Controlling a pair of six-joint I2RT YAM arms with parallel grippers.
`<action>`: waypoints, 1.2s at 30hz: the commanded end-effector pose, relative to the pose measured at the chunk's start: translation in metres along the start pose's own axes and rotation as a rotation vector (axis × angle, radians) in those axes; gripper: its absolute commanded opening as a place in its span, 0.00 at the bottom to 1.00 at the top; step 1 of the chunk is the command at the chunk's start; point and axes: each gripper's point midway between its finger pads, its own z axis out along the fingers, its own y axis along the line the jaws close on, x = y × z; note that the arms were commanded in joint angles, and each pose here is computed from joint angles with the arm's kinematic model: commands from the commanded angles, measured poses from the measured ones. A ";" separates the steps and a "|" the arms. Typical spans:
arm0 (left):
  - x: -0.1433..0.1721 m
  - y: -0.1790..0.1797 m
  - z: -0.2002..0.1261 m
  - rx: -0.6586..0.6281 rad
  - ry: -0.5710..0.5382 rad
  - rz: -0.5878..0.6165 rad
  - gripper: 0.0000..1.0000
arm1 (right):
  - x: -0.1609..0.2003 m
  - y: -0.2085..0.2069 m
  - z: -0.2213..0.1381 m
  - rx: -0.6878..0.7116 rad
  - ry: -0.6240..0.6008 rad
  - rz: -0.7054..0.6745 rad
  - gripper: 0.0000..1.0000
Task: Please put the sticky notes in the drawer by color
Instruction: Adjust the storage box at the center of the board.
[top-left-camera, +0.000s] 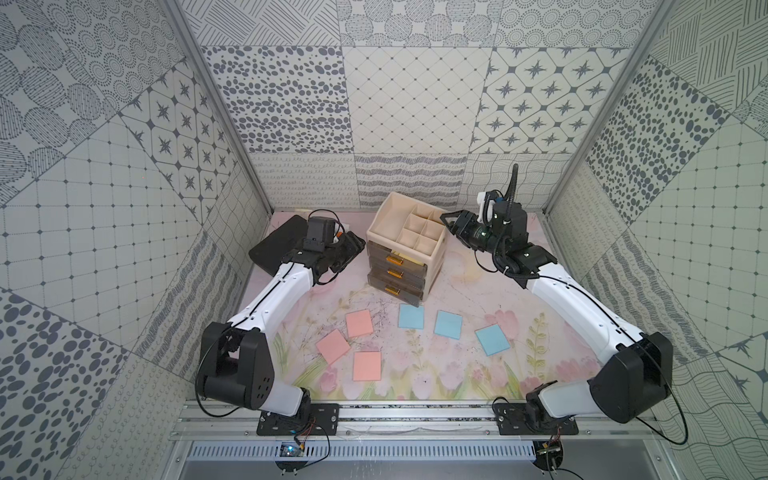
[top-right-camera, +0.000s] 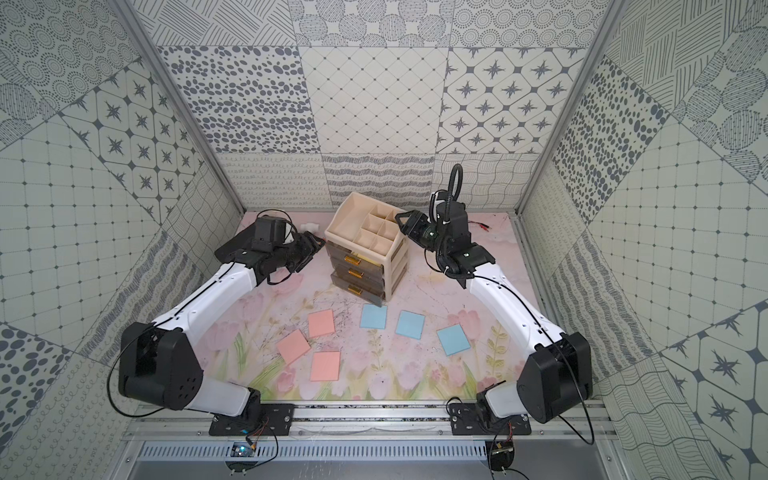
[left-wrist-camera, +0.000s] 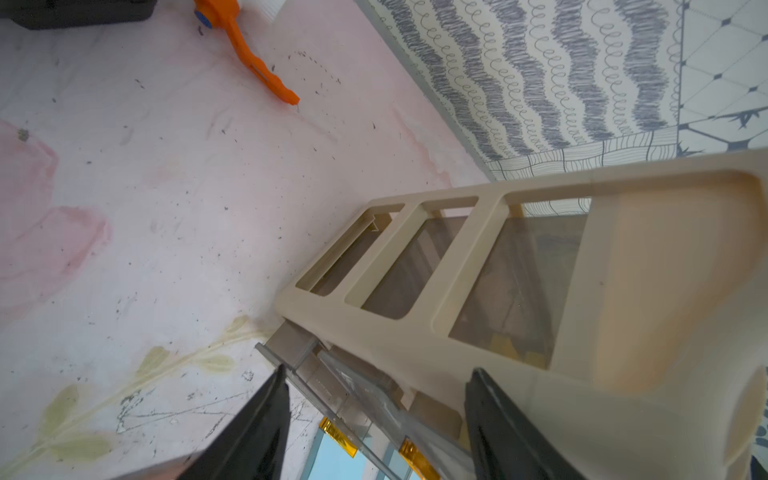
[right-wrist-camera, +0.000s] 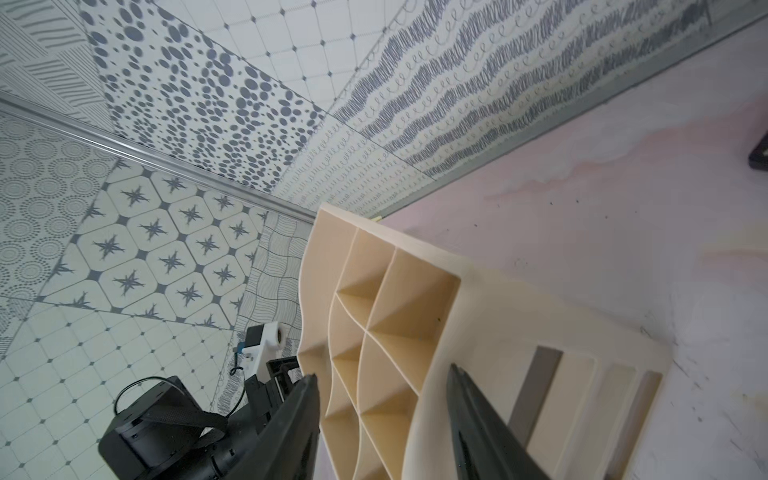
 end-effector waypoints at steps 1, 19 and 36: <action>0.018 -0.002 -0.015 0.016 -0.025 0.044 0.68 | 0.002 0.003 -0.024 0.052 -0.022 0.038 0.53; 0.093 0.022 -0.002 0.260 0.033 -0.112 0.68 | 0.017 -0.009 0.011 0.242 0.033 -0.034 0.50; 0.086 -0.013 0.005 0.546 -0.076 -0.148 0.64 | 0.022 -0.034 0.034 0.318 0.060 0.002 0.14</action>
